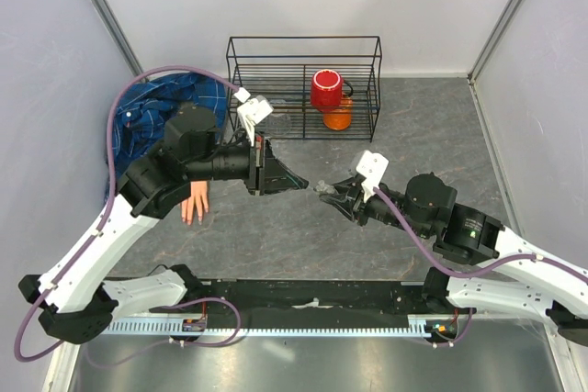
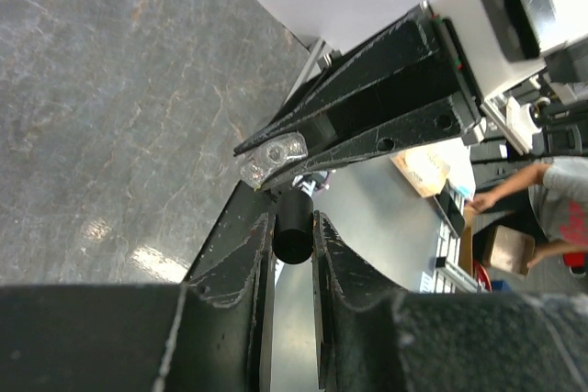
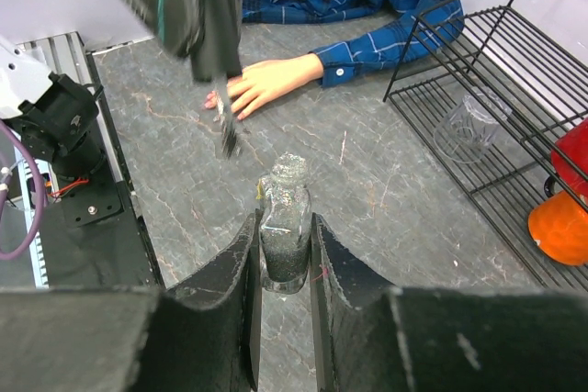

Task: Paint the nails

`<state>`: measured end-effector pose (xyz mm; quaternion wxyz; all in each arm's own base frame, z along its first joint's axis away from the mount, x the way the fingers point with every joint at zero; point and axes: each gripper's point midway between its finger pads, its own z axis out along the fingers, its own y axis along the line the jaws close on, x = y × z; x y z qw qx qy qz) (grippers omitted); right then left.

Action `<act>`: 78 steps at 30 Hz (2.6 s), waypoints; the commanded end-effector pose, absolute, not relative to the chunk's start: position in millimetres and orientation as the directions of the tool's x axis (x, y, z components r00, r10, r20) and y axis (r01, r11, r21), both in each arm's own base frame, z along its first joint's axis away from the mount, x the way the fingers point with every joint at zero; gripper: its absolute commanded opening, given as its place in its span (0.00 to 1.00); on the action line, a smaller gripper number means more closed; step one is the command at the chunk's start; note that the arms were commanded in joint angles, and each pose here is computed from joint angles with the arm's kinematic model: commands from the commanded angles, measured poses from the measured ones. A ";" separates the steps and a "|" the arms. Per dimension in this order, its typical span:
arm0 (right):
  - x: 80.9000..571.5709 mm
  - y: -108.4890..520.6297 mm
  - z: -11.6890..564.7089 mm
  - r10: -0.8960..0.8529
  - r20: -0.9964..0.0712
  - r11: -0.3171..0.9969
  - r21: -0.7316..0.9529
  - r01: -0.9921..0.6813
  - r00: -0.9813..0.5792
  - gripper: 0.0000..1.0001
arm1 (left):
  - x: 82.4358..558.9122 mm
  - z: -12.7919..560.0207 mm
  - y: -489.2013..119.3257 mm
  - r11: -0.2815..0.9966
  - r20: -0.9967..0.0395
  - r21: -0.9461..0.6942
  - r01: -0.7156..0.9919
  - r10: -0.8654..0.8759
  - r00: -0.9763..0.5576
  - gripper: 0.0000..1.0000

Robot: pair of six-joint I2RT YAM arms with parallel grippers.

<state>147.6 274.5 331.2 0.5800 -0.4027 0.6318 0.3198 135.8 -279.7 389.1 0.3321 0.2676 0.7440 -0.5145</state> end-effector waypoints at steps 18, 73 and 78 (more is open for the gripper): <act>145.4 278.0 343.1 -0.108 -0.994 0.450 -0.075 -0.890 0.029 0.00 | 145.0 399.1 -282.9 0.366 -0.818 -0.518 0.773 0.055 -0.573 0.02; 141.1 284.5 338.7 -0.112 -0.994 0.417 -0.064 -0.907 0.019 0.00 | 141.2 384.0 -292.1 0.327 -0.798 -0.537 0.778 0.103 -0.594 0.02; 140.5 285.8 337.0 -0.117 -0.993 0.411 -0.063 -0.909 0.016 0.00 | 142.1 385.8 -292.9 0.328 -0.802 -0.525 0.786 0.120 -0.586 0.02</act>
